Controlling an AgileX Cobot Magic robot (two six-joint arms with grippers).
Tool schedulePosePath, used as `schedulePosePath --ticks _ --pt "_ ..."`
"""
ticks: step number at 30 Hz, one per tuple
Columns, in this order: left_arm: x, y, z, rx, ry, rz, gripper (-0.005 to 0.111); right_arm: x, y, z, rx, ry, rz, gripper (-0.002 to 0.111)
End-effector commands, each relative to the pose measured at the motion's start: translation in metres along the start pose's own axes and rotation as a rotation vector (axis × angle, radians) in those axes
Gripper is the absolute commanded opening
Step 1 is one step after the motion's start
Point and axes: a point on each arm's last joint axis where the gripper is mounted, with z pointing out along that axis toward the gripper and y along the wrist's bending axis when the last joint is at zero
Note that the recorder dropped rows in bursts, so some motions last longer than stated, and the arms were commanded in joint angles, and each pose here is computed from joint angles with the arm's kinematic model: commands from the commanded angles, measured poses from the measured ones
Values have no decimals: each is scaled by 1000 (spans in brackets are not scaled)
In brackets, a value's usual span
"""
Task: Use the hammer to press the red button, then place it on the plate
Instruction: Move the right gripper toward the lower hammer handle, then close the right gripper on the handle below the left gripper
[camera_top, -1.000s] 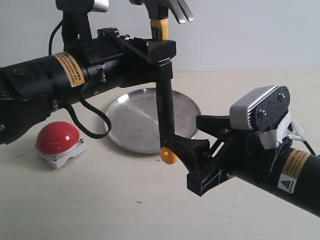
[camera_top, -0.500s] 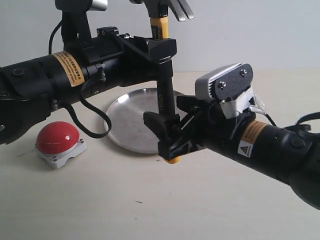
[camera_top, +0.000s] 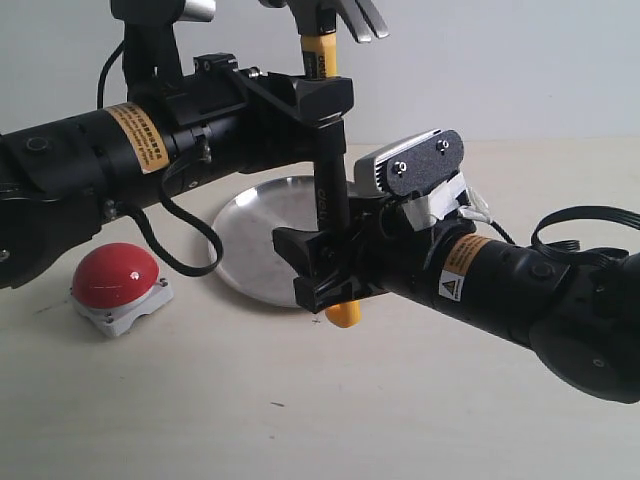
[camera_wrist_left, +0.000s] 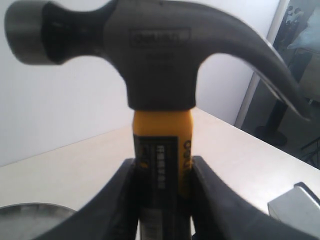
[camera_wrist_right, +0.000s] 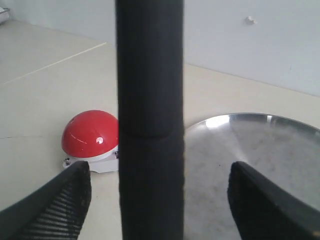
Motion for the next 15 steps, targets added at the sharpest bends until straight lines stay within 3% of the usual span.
schedulePosePath --ticks 1,15 --pt "-14 -6 -1 40 -94 -6 0 -3 1 2 -3 -10 2 72" --pt "-14 -5 0 39 -91 -6 0 -3 0 2 0 -12 5 68"
